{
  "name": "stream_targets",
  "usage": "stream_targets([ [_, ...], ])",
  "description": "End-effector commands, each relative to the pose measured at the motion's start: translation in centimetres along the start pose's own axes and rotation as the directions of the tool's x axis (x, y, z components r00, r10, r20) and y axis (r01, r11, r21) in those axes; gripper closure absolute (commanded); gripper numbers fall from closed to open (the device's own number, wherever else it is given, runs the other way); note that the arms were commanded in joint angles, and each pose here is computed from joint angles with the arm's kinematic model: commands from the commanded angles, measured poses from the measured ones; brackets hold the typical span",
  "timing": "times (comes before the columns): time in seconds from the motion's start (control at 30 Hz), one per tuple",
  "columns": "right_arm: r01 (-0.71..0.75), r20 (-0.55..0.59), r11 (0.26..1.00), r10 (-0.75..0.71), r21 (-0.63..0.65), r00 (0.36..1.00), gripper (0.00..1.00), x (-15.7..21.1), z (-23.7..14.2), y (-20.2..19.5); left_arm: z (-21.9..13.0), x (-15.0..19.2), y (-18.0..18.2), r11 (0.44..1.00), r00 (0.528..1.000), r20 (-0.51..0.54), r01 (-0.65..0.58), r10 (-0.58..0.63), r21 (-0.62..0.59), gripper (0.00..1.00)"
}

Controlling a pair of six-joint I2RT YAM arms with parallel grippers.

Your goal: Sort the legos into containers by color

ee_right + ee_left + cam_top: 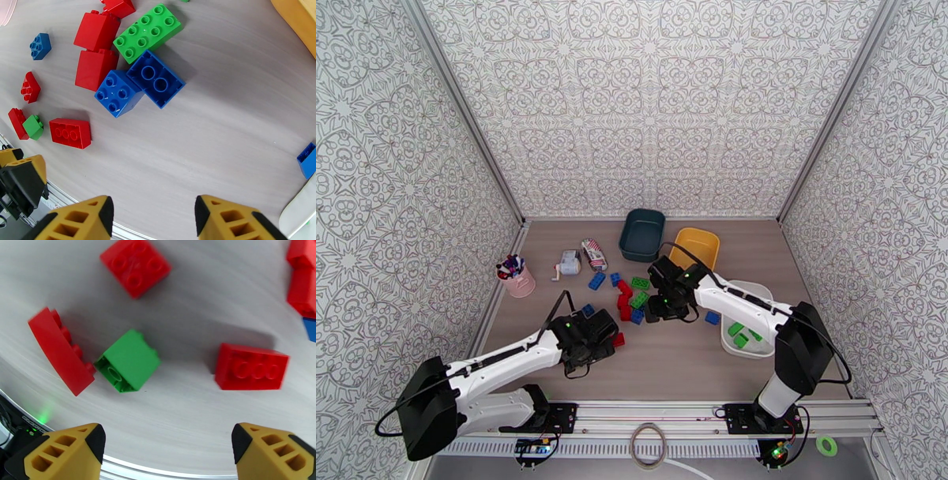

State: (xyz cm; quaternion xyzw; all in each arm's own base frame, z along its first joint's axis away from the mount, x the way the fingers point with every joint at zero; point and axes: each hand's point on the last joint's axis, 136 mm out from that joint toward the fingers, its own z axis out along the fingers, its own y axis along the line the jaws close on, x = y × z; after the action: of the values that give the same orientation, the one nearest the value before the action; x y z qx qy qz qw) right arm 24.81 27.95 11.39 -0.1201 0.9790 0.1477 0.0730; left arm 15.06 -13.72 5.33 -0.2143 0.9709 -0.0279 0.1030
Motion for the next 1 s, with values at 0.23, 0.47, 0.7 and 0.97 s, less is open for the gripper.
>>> stream_targets([
  [0.23, -0.004, -0.004, 1.000, 0.004, 0.001, 1.000, 0.41, 0.4, -0.3, -0.2, 3.1, 0.1, 1.6, 0.993, 0.992, -0.055, 0.117, -0.116, 0.004, 0.09],
  [0.47, -0.010, -0.008, 1.000, 0.010, 0.002, 1.000, 0.42, 0.4, -0.1, -0.2, 3.9, -2.0, 2.8, 0.988, 0.987, -0.054, 0.153, -0.153, -0.010, 0.10],
  [0.7, -0.018, -0.006, 1.000, 0.018, 0.006, 1.000, 0.42, 0.4, 0.0, -0.3, 4.7, -4.0, 2.6, 0.988, 0.985, -0.073, 0.155, -0.155, -0.006, 0.12],
  [0.97, -0.021, 0.005, 1.000, 0.021, 0.012, 1.000, 0.43, 0.1, -0.1, -0.3, 4.6, -2.9, 1.6, 0.991, 0.986, -0.094, 0.135, -0.135, -0.006, 0.19],
])
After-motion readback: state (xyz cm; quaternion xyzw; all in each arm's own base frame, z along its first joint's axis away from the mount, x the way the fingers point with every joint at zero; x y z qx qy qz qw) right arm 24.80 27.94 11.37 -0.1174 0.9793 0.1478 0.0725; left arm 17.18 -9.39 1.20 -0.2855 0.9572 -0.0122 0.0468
